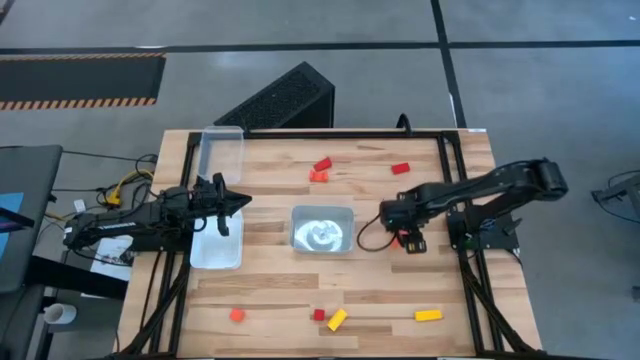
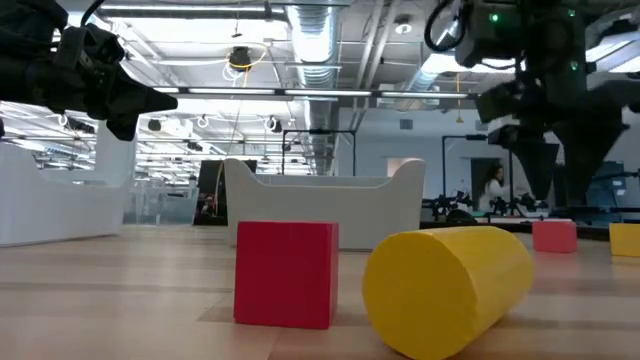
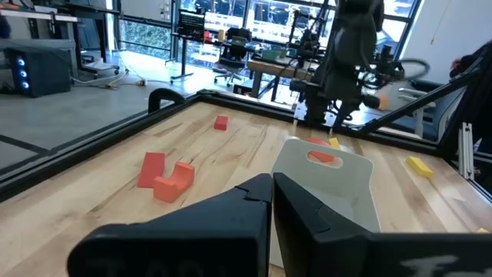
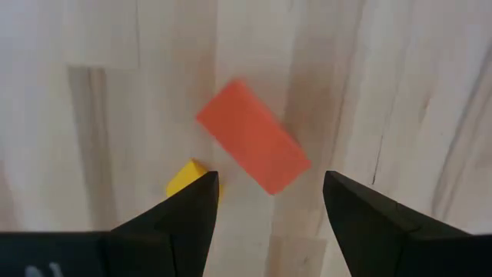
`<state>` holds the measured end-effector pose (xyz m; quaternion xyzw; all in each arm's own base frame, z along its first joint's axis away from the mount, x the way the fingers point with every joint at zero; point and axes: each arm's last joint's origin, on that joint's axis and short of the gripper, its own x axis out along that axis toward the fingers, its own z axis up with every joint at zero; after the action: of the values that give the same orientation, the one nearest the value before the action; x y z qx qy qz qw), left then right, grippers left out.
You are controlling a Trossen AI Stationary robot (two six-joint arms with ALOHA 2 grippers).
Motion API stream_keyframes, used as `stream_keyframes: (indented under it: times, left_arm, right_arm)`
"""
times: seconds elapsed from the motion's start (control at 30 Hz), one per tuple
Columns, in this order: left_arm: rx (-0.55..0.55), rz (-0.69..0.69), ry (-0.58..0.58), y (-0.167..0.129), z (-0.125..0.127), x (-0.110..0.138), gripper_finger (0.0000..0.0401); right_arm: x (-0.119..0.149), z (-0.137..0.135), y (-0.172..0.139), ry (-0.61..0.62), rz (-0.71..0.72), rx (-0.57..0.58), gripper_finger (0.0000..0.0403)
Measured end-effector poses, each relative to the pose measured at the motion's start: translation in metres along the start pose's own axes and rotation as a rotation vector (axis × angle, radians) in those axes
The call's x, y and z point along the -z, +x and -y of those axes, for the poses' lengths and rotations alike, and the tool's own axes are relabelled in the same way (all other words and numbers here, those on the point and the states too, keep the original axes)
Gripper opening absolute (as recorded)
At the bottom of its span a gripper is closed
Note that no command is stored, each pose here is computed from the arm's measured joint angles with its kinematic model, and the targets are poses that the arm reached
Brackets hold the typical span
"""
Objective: Sort & place blocks by color
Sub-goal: Put the middle right orange wooden block into the gray bin
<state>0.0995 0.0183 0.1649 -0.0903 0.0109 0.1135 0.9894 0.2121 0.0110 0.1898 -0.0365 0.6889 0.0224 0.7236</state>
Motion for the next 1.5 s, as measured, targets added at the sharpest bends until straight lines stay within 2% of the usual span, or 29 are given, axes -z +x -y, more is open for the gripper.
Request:
stream_keyframes:
  times: [0.2, 0.33, 0.5, 0.6, 0.77, 0.87, 0.97, 1.1, 1.3, 1.4, 1.5]
  left_arm:
    - [0.0, 0.0, 0.0, 0.0, 0.0, 0.0, 0.0]
    - [0.0, 0.0, 0.0, 0.0, 0.0, 0.0, 0.0]
    - [0.0, -0.001, 0.0, 0.0, 0.0, 0.0, 0.0]
    - [0.0, 0.0, 0.0, 0.0, 0.0, 0.0, 0.0]
    - [0.0, 0.0, 0.0, 0.0, 0.0, 0.0, 0.0]
    - [0.0, 0.0, 0.0, 0.0, 0.0, 0.0, 0.0]
    - [0.0, -0.001, 0.0, 0.0, 0.0, 0.0, 0.0]
    - [0.0, 0.0, 0.0, 0.0, 0.0, 0.0, 0.0]
    - [0.0, 0.0, 0.0, 0.0, 0.0, 0.0, 0.0]
    - [0.0, 0.0, 0.0, 0.0, 0.0, 0.0, 0.0]
    - [0.0, 0.0, 0.0, 0.0, 0.0, 0.0, 0.0]
  right_arm:
    - [-0.01, -0.01, 0.021, -0.117, -0.073, 0.081, 0.026]
    - [-0.02, -0.014, 0.035, -0.133, -0.067, 0.086, 0.026]
    - [-0.024, -0.016, 0.054, -0.143, -0.145, 0.078, 0.0252]
    - [-0.025, -0.016, 0.057, -0.132, -0.155, 0.078, 0.0221]
    - [-0.023, -0.016, 0.05, -0.105, -0.123, 0.078, 0.0126]
    - [-0.024, -0.011, 0.033, -0.044, -0.068, 0.084, 0.0127]
    - [-0.028, -0.004, 0.008, 0.044, 0.052, 0.085, 0.0127]
    - [-0.043, -0.001, -0.026, 0.112, 0.404, 0.049, 0.0127]
    - [-0.067, -0.002, -0.076, 0.097, 0.959, -0.003, 0.0127]
    - [-0.072, -0.001, -0.091, 0.051, 1.12, 0.013, 0.0127]
    - [-0.076, 0.001, -0.099, 0.016, 1.206, 0.033, 0.0127]
